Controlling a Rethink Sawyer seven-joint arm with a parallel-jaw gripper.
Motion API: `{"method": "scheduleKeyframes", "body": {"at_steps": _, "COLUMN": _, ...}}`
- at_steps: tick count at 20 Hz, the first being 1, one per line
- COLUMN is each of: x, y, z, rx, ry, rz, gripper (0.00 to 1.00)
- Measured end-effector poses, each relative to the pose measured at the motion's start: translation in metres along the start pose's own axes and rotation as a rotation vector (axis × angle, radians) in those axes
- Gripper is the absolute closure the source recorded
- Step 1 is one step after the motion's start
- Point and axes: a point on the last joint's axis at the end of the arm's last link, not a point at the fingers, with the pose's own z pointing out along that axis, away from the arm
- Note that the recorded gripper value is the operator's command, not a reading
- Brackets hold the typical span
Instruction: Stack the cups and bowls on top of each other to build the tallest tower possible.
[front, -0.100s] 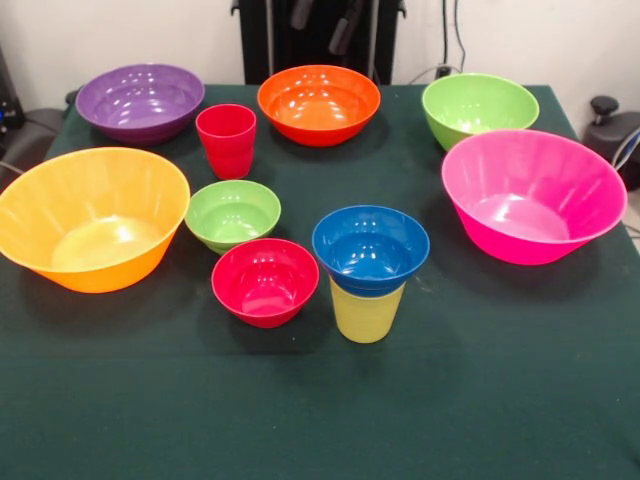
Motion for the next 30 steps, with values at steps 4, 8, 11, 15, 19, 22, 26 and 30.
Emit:
{"method": "scheduleKeyframes", "body": {"at_steps": 4, "x": 0.029, "y": -0.004, "z": 0.010, "rx": -0.015, "ry": -0.006, "rz": -0.045, "gripper": 0.00}}
{"method": "scheduleKeyframes", "body": {"at_steps": 8, "x": 0.053, "y": -0.013, "z": 0.024, "rx": -0.026, "ry": -0.016, "rz": -0.092, "gripper": 0.00}}
{"method": "scheduleKeyframes", "body": {"at_steps": 11, "x": 0.065, "y": -0.022, "z": 0.035, "rx": -0.038, "ry": -0.031, "rz": -0.125, "gripper": 0.00}}
{"method": "scheduleKeyframes", "body": {"at_steps": 15, "x": 0.080, "y": -0.040, "z": 0.057, "rx": -0.049, "ry": -0.065, "rz": -0.179, "gripper": 0.00}}
{"method": "scheduleKeyframes", "body": {"at_steps": 19, "x": 0.094, "y": -0.057, "z": 0.074, "rx": -0.057, "ry": -0.083, "rz": -0.225, "gripper": 0.00}}
{"method": "scheduleKeyframes", "body": {"at_steps": 22, "x": 0.101, "y": -0.064, "z": 0.079, "rx": -0.058, "ry": -0.081, "rz": -0.240, "gripper": 0.00}}
{"method": "scheduleKeyframes", "body": {"at_steps": 26, "x": 0.111, "y": -0.074, "z": 0.084, "rx": -0.046, "ry": -0.056, "rz": -0.257, "gripper": 0.00}}
{"method": "scheduleKeyframes", "body": {"at_steps": 30, "x": 0.116, "y": -0.078, "z": 0.086, "rx": -0.041, "ry": -0.042, "rz": -0.270, "gripper": 0.00}}
